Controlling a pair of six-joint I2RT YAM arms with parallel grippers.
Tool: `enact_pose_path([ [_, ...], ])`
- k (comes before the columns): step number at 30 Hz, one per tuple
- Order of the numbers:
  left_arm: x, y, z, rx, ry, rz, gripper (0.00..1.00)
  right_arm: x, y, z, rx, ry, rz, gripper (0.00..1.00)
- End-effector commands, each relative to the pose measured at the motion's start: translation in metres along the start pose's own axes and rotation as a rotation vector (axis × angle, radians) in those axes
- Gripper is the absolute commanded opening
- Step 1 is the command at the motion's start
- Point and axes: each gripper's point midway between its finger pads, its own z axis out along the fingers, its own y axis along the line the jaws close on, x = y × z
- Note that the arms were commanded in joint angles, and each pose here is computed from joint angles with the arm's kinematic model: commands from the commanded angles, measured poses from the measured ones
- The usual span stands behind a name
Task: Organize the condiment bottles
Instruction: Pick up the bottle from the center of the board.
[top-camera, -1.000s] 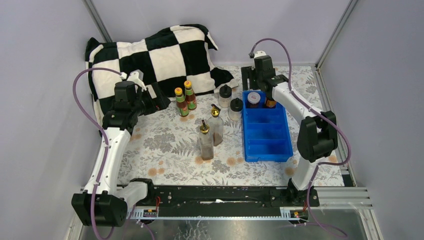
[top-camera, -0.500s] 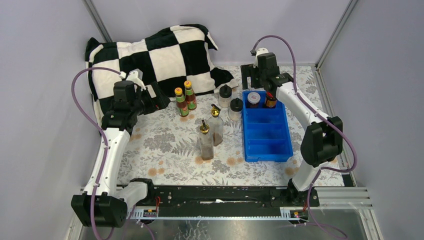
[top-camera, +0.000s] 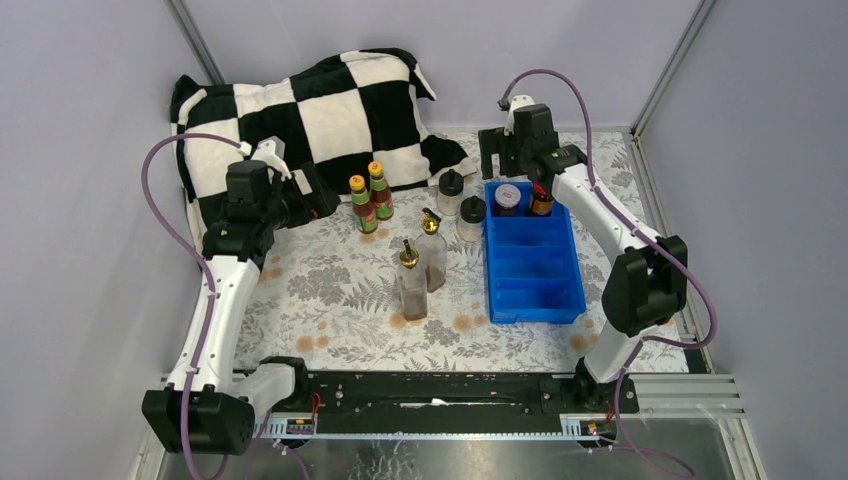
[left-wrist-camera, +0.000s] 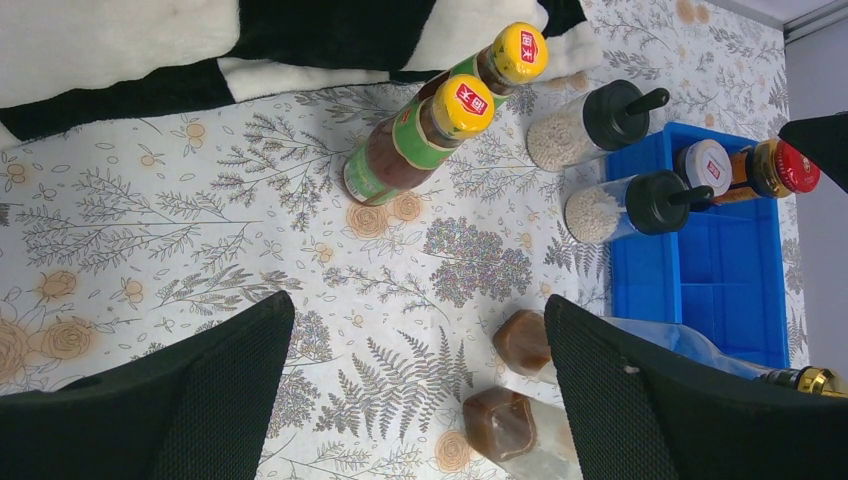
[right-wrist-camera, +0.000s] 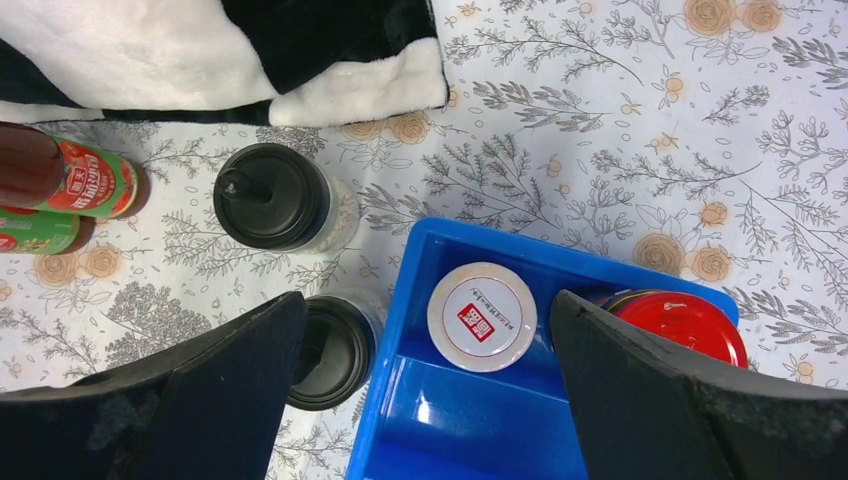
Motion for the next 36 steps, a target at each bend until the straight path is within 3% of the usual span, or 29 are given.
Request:
enact_pose_path([
  [1, -0.016, -0.008, -0.004, 0.030, -0.040, 0.023, 0.99, -0.034, 0.020, -0.027, -0.063, -0.092, -0.014, 1.00],
  [15, -0.021, -0.005, 0.002, 0.014, -0.050, 0.016, 0.99, -0.029, 0.058, -0.031, -0.126, -0.070, -0.130, 1.00],
  [36, -0.017, -0.001, 0.007, 0.006, -0.047, 0.011, 0.99, -0.039, 0.085, -0.055, -0.176, -0.109, -0.169, 1.00],
])
